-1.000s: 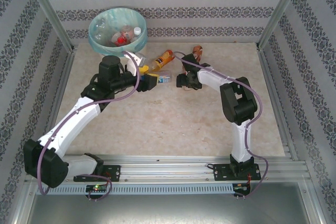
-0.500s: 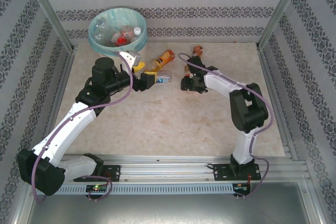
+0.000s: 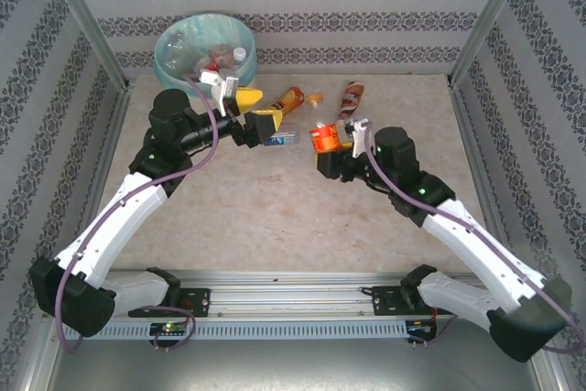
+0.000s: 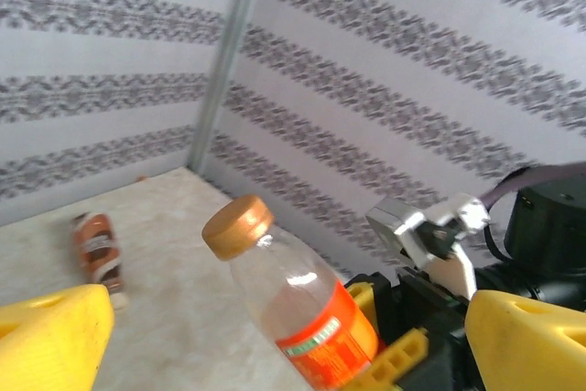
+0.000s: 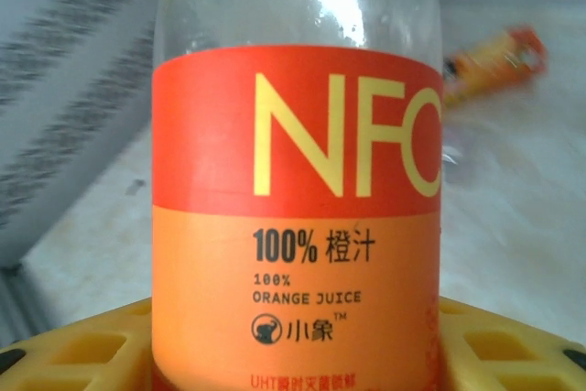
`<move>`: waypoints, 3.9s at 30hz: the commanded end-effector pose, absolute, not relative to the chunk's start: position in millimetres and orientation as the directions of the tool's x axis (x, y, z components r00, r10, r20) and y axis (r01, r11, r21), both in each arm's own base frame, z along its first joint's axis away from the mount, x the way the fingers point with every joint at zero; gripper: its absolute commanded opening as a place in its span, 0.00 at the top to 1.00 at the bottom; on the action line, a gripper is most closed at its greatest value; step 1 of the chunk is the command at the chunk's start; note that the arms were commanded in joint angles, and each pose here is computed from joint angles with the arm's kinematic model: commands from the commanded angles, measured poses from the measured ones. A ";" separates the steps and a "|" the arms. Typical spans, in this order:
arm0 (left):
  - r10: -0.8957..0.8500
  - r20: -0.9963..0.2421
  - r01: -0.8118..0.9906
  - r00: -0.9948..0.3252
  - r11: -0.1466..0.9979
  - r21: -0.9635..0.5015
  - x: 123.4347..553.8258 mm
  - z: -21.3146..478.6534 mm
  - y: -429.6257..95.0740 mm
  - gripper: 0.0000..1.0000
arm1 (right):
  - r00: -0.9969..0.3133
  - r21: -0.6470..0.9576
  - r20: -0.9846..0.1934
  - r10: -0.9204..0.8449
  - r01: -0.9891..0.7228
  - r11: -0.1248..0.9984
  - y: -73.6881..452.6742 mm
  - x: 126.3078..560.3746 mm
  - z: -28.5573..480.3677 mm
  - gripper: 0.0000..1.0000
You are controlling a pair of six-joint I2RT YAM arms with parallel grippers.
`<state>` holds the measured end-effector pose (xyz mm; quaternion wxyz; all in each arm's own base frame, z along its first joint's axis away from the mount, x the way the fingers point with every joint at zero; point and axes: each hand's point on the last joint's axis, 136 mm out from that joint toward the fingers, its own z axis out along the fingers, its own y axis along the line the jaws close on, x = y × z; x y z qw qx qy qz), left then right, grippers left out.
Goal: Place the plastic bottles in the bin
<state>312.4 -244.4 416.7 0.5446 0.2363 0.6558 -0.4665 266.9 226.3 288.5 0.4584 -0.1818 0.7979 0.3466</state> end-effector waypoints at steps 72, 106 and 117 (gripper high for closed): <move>-0.103 -0.992 0.221 0.068 0.971 -0.086 517.3 519.1 -55.0 1.00 | -0.028 0.097 -0.992 0.120 -0.779 0.620 261.0 232.9 420.1 0.06; -0.062 -0.965 0.097 -0.253 0.991 -0.089 643.9 324.3 -26.5 1.00 | -0.086 0.113 -0.994 0.074 -0.772 0.625 250.0 221.5 394.0 0.09; -0.007 -0.979 -0.034 -0.203 0.999 0.000 635.0 339.1 1.3 1.00 | -0.094 0.125 -0.992 0.083 -0.771 0.625 249.4 220.8 395.7 0.11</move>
